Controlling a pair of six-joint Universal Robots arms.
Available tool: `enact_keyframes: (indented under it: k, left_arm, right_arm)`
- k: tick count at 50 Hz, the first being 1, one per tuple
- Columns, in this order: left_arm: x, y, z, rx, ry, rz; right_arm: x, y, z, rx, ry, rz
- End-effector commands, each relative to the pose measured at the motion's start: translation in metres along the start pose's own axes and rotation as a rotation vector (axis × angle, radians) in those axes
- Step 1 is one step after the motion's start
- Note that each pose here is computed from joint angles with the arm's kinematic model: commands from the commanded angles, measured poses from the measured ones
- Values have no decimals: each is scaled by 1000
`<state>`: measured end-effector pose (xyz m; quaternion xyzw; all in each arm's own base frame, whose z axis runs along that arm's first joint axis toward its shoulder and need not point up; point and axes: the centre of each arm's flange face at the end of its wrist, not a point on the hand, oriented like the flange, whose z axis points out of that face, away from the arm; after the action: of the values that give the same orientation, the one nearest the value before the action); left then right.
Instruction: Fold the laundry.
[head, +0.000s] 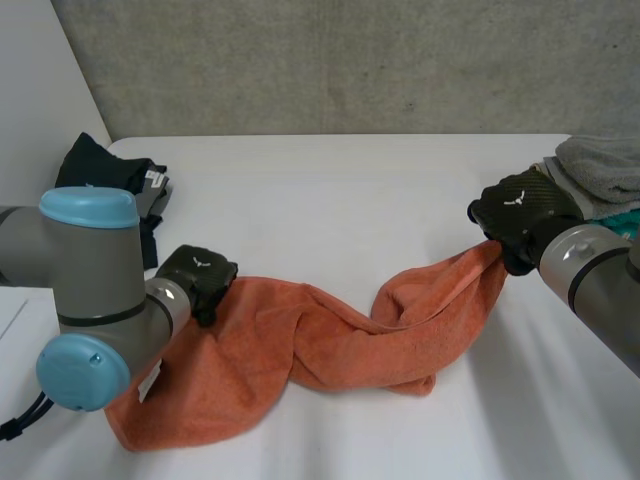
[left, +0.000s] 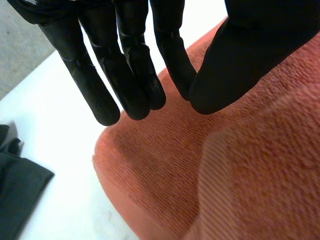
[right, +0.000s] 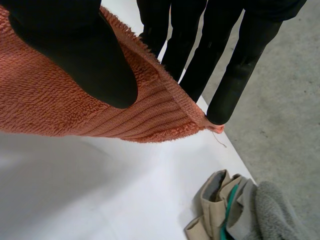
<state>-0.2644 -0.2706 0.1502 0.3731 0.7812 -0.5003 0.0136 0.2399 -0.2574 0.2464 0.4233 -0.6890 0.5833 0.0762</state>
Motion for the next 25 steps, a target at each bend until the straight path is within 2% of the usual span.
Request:
enact_keyframes:
  k: [1, 6, 9, 13, 19, 25]
  left_arm:
    - [-5, -9, 2, 27, -17, -9]
    - [1, -17, -22, 45, 11, -67]
    - [1, -25, -55, 81, 13, -117]
    - [9, -14, -68, 58, 34, -109]
    - [25, -4, -62, 40, 69, -95]
    - [35, 9, -25, 34, 73, -91]
  right_arm:
    - [-2, 1, 8, -11, -2, -8]
    - [-6, 6, 9, -23, -17, 5]
    - [-5, 7, 9, -27, -14, 5]
    - [-5, 8, 9, -31, -16, 6]
    - [-10, 12, 7, -39, -33, 9]
    - [-19, 15, 7, -49, -60, 5]
